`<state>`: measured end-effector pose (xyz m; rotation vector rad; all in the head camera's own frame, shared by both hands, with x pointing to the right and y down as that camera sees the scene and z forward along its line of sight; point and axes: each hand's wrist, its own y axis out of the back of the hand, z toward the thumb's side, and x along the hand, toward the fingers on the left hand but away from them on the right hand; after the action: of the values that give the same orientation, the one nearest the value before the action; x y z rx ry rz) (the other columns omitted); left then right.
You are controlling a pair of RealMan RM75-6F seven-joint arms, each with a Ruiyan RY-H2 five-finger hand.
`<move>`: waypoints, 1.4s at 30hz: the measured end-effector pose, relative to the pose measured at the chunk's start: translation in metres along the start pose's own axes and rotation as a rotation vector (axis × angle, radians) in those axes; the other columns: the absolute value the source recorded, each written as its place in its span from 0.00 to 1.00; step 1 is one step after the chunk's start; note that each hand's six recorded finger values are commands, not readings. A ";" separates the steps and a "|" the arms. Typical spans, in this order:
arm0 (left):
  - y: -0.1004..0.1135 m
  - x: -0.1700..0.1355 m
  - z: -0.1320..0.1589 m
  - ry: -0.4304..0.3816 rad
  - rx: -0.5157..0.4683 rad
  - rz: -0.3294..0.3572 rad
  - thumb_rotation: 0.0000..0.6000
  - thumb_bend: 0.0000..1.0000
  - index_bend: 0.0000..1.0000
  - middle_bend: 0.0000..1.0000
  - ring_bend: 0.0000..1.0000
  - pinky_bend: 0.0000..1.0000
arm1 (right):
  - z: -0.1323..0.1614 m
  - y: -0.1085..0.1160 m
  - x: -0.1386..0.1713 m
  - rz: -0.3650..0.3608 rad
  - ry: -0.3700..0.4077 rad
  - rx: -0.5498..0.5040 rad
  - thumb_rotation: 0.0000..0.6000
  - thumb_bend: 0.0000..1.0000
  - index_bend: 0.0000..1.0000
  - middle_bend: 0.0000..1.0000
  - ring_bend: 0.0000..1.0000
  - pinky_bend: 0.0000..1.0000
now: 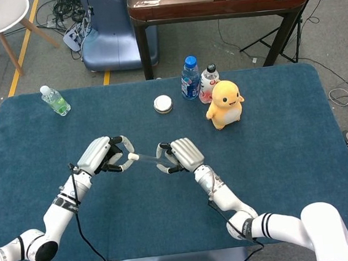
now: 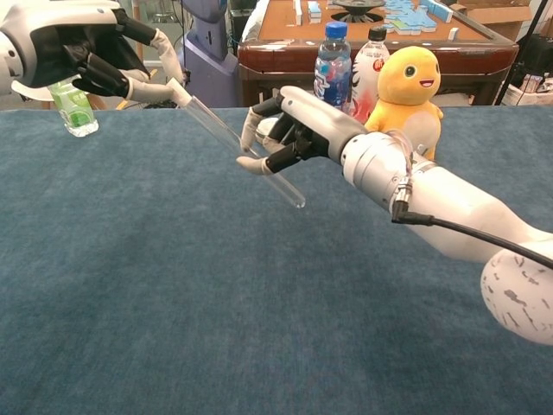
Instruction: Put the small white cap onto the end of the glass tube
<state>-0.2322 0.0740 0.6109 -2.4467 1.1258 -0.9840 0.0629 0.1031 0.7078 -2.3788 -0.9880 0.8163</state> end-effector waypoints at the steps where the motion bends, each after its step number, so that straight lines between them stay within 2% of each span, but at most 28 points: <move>1: 0.000 0.000 0.000 0.001 -0.001 0.000 1.00 0.33 0.53 1.00 1.00 1.00 | 0.000 0.000 0.000 0.001 0.000 0.000 1.00 0.77 0.81 0.93 1.00 1.00; 31: -0.014 0.004 -0.001 -0.003 0.019 -0.018 1.00 0.33 0.52 1.00 1.00 1.00 | 0.011 -0.003 -0.004 -0.023 -0.007 -0.055 1.00 0.82 0.83 0.94 1.00 1.00; 34: -0.014 0.004 -0.001 -0.002 0.025 -0.028 1.00 0.33 0.42 1.00 1.00 1.00 | 0.009 -0.004 -0.002 -0.017 -0.008 -0.048 1.00 0.82 0.83 0.94 1.00 1.00; 38: -0.013 0.004 -0.001 0.001 0.035 -0.045 1.00 0.33 0.21 1.00 1.00 1.00 | 0.006 -0.005 -0.001 0.002 -0.013 -0.027 1.00 0.82 0.83 0.94 1.00 1.00; 42: -0.012 0.004 -0.002 0.006 0.046 -0.057 1.00 0.33 0.12 1.00 1.00 1.00 | 0.000 -0.003 0.002 0.034 -0.019 0.021 1.00 0.83 0.83 0.94 1.00 1.00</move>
<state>-0.2250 0.0785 0.6204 -2.4535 1.0291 -1.0224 0.0621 0.1065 0.7093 -2.3803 -0.9442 0.8588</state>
